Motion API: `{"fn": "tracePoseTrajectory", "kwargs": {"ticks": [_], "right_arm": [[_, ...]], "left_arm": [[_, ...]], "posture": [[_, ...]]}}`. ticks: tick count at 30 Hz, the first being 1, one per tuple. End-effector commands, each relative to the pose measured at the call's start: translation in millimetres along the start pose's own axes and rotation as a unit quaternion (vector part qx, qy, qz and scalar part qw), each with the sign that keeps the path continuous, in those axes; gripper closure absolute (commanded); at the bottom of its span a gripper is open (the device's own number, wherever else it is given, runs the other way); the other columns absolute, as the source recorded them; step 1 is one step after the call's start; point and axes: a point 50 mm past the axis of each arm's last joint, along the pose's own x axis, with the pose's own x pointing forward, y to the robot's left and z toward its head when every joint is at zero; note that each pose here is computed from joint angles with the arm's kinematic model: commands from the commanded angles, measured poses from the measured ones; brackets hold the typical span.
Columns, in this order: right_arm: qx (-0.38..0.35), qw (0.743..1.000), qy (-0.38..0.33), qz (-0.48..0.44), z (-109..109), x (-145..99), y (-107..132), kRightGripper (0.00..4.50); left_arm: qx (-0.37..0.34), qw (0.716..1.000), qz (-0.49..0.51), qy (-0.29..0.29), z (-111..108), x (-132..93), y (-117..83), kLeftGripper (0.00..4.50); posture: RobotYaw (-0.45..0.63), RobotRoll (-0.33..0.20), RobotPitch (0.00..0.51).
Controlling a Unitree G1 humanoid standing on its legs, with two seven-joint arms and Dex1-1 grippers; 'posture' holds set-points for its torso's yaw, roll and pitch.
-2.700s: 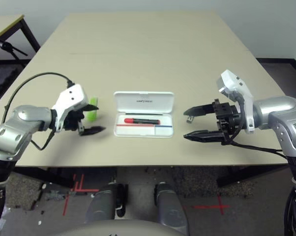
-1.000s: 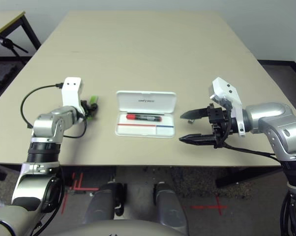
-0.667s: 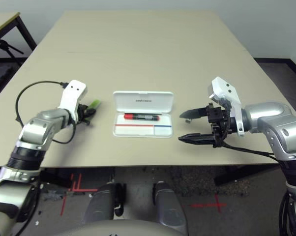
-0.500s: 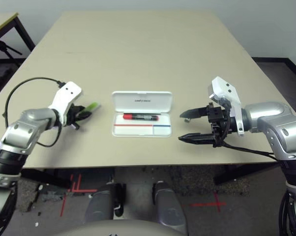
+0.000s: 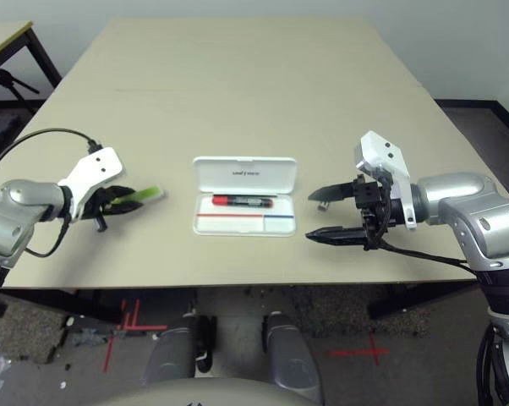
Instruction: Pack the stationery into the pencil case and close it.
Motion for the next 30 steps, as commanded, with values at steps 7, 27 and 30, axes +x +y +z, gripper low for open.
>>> {"fn": "tracePoseTrajectory", "kwargs": {"ticks": [7,27,30], "right_arm": [[-0.004,1.000,0.012,0.004,-0.8,2.2,-1.9,0.00],[-0.008,1.000,0.017,-0.006,-3.1,2.2,-2.8,0.00],[-0.010,1.000,0.019,-0.008,-2.5,1.8,-3.2,0.00]], "left_arm": [[0.087,0.980,-0.138,-0.114,28.2,-9.6,-28.3,3.39],[0.104,0.966,-0.156,-0.175,102.2,56.9,-46.4,3.39],[0.102,0.964,-0.171,-0.176,106.0,66.6,-53.0,3.39]], "posture": [[-0.07,0.000,0.100],[-0.09,0.000,0.079],[-0.09,0.000,0.079]]}}
